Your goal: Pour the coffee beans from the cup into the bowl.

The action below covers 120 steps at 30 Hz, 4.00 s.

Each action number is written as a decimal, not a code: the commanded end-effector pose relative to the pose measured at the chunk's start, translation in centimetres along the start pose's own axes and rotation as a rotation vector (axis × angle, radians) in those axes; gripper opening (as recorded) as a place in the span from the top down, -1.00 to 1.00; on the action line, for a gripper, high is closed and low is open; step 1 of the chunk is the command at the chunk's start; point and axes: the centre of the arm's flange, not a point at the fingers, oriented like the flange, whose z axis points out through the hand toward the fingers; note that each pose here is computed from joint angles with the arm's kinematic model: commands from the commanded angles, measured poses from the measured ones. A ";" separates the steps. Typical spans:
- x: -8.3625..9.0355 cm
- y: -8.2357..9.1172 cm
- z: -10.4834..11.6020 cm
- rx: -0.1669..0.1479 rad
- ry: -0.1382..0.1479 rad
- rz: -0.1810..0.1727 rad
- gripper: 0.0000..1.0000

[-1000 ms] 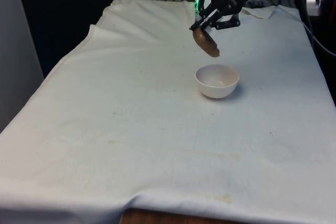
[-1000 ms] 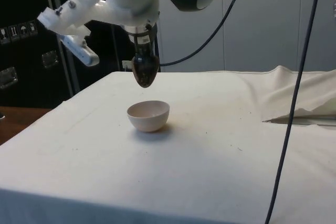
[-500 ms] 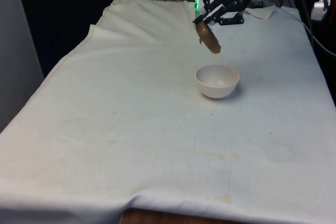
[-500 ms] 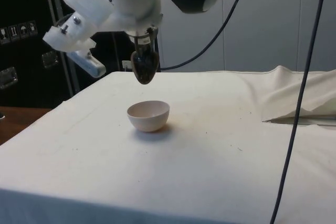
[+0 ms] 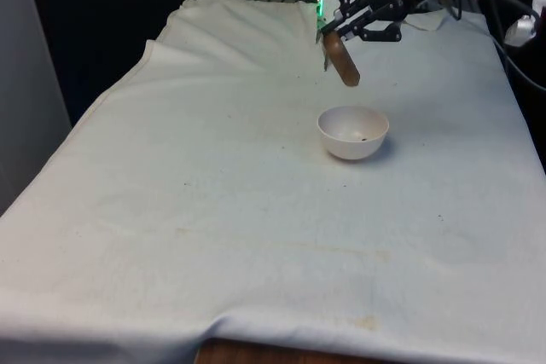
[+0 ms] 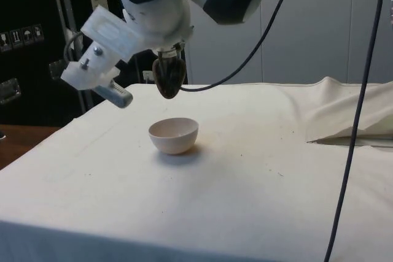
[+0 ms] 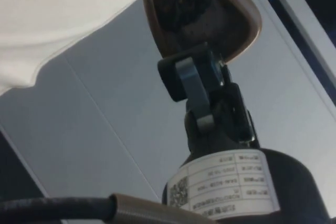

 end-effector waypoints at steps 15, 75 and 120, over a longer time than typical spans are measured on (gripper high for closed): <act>-0.4 -0.9 0.6 -0.093 0.044 -0.009 1.00; -1.5 -6.7 -2.5 -0.494 0.152 -0.064 1.00; -2.4 -7.6 -2.1 -0.705 0.205 -0.091 1.00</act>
